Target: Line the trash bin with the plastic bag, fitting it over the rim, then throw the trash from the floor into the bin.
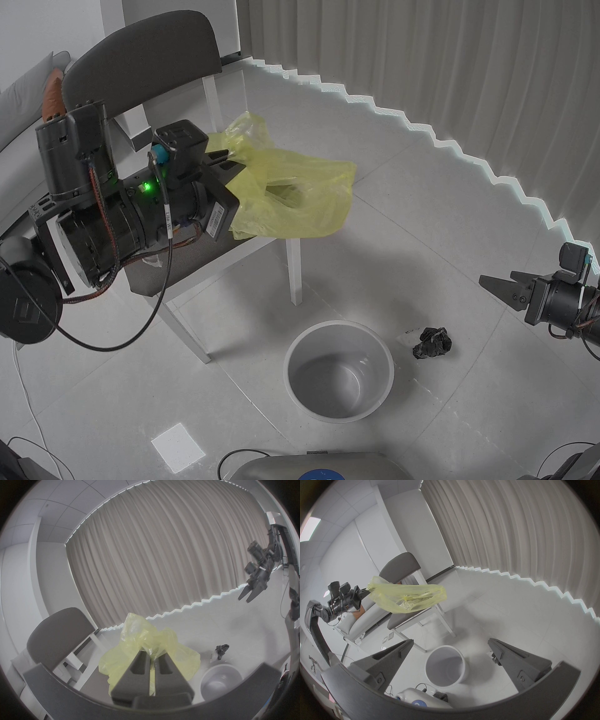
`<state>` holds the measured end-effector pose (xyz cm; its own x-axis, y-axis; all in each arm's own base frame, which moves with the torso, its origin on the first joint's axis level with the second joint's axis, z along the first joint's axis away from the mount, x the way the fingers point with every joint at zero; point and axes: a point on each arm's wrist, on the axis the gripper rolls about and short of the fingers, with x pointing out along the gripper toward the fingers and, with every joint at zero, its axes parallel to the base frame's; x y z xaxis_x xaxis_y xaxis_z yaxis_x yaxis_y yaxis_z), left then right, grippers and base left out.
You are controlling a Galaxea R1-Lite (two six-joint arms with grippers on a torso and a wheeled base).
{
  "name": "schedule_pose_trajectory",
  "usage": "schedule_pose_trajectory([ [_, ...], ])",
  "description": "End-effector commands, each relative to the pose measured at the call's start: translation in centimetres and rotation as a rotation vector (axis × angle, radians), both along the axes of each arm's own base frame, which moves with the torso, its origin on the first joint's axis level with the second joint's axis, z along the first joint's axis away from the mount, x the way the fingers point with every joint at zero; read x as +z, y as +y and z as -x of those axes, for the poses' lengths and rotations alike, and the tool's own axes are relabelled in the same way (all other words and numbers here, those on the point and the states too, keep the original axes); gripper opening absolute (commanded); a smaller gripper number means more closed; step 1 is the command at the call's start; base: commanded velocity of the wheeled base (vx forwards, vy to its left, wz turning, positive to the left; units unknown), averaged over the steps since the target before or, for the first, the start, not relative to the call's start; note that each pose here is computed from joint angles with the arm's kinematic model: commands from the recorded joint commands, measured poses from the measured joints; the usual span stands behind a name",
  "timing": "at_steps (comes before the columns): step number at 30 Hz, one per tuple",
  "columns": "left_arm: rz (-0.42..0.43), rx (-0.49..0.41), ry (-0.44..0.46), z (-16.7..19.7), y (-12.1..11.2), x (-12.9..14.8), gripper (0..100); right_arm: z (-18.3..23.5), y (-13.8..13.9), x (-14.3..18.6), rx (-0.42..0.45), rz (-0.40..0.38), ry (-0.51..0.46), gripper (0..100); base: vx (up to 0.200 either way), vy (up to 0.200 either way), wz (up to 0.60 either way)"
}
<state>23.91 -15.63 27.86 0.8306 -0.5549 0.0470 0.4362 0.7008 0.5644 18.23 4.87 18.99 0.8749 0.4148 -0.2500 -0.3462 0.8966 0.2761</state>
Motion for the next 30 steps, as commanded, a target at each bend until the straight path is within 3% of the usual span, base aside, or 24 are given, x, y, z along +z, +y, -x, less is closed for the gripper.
schedule_pose_trajectory([
  [1,0.003,-0.055,-0.006,0.5,-0.8,0.0,0,-0.9,0.5,-0.9,0.009,-0.009,0.043,100,0.000,0.000,0.00],
  [16,-0.003,-0.290,-0.009,2.4,-2.2,-0.8,0,-2.5,0.2,-2.0,-0.029,-0.034,0.062,100,0.000,0.000,0.00],
  [30,0.027,-0.405,-0.016,4.5,-3.2,-0.6,0,-6.2,-1.3,-5.2,-0.121,-0.061,0.075,100,0.000,0.000,0.00],
])
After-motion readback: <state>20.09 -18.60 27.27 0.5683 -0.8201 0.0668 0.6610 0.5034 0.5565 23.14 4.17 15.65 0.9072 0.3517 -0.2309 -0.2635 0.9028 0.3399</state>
